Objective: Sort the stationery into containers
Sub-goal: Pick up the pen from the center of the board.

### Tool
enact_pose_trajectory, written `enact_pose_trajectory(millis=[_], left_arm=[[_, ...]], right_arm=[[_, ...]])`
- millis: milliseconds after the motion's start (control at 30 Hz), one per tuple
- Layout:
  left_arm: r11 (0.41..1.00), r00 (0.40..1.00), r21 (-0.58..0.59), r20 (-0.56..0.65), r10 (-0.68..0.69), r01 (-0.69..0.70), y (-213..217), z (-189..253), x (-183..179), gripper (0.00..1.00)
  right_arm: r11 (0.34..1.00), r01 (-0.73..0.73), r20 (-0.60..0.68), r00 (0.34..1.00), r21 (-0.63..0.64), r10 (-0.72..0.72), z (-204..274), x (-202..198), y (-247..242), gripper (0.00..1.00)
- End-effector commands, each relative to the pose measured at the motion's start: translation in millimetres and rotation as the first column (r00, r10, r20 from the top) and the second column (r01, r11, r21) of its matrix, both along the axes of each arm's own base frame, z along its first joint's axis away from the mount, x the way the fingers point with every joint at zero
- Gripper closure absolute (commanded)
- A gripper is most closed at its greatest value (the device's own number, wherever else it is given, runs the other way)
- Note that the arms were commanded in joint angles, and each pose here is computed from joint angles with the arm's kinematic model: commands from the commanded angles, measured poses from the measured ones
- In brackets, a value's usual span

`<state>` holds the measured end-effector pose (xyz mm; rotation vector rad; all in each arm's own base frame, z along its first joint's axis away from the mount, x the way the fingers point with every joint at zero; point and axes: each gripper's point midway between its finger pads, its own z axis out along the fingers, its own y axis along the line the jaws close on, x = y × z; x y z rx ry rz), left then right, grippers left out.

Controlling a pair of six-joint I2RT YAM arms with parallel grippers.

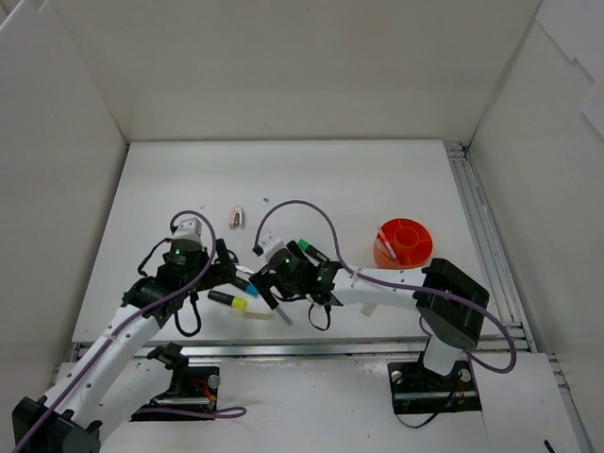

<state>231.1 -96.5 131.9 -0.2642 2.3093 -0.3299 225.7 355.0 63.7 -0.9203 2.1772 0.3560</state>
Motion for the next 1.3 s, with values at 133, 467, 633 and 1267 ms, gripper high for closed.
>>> enact_pose_trajectory(millis=[133,467,633,1267], left_arm=[[1.0,0.999,0.006,0.041,0.02,-0.02,5,4,1,0.01],[0.999,0.997,-0.018,0.073,0.032,-0.031,7,7,-5,0.01],[0.999,0.997,-0.009,0.072,0.039,-0.038,9,9,-2,0.0],[1.0,0.993,-0.008,0.116,-0.021,0.022,-3,26,11,0.0]], right_arm=[[0.99,0.144,0.066,0.987,-0.001,-0.143,-5,14,23,0.1],[0.972,0.22,0.045,0.975,-0.083,-0.217,-32,8,4,0.59],[0.963,0.243,0.055,0.97,-0.113,-0.238,-38,5,-11,0.83],[0.934,0.014,0.466,0.864,0.356,-0.19,118,70,-68,1.0]])
